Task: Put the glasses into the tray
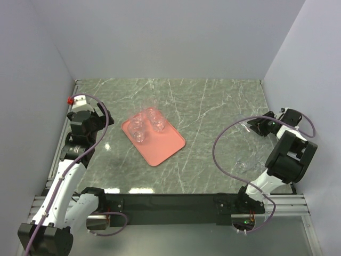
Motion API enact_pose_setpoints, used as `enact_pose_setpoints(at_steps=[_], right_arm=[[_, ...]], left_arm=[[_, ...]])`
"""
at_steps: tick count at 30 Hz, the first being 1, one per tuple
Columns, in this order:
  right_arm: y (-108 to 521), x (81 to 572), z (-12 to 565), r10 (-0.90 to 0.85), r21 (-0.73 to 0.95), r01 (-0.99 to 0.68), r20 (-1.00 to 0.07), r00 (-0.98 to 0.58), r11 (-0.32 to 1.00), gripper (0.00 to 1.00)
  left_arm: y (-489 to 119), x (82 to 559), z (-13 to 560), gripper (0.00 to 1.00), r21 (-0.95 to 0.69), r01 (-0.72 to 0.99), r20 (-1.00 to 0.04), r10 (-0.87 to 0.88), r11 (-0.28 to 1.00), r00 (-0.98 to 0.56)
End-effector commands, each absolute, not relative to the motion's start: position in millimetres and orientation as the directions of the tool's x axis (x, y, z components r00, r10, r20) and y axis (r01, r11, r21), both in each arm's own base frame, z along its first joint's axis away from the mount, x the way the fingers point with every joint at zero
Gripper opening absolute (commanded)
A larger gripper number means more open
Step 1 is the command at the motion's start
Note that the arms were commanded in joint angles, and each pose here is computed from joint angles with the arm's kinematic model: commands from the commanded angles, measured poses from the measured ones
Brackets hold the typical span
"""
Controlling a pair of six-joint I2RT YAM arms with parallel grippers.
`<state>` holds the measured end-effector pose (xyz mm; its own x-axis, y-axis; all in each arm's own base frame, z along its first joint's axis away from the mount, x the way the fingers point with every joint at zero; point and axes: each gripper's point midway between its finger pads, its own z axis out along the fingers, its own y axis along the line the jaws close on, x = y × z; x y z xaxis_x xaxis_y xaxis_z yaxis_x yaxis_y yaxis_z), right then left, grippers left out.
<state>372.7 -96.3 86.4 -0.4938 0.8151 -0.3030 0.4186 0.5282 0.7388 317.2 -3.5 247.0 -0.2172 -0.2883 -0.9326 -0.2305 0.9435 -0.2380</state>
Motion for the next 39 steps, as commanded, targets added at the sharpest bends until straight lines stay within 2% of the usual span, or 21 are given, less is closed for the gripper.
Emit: enact_pose_setpoints(at_steps=[1,10,15,18,19,28,39], right_arm=[[-104,389,101,0.810,0.762,0.368,-0.333,-0.482,0.532,0.43],[-104,399,95,0.820,0.788,0.365,-0.288,-0.494,0.496,0.38],[-102,402,92,0.822,0.800,0.359,-0.269,-0.502,0.481,0.33],[-102,404,92,0.821,0.807,0.351,-0.263,-0.507,0.475,0.26],[-102,404,93,0.822,0.810,0.348,-0.260,-0.507,0.471,0.20],[-96,409,115,0.804,0.839,0.269,-0.287,-0.521,0.473,0.02],[-77,405,150,0.705,0.857,0.059,-0.379,-0.600,0.511,0.00]], left_arm=[[-4,321,256,0.99,-0.246,-0.217,-0.940,-0.288,0.945,-0.186],[-4,322,253,0.99,-0.243,-0.220,-0.938,-0.286,0.945,-0.194],[-4,323,252,0.99,-0.240,-0.220,-0.938,-0.285,0.946,-0.199],[-4,323,251,0.99,-0.240,-0.222,-0.937,-0.286,0.945,-0.201],[-4,324,251,0.99,-0.240,-0.222,-0.937,-0.286,0.945,-0.201],[-4,324,250,0.99,-0.239,-0.223,-0.936,-0.285,0.945,-0.204],[-4,323,252,0.99,-0.240,-0.221,-0.938,-0.285,0.945,-0.197]])
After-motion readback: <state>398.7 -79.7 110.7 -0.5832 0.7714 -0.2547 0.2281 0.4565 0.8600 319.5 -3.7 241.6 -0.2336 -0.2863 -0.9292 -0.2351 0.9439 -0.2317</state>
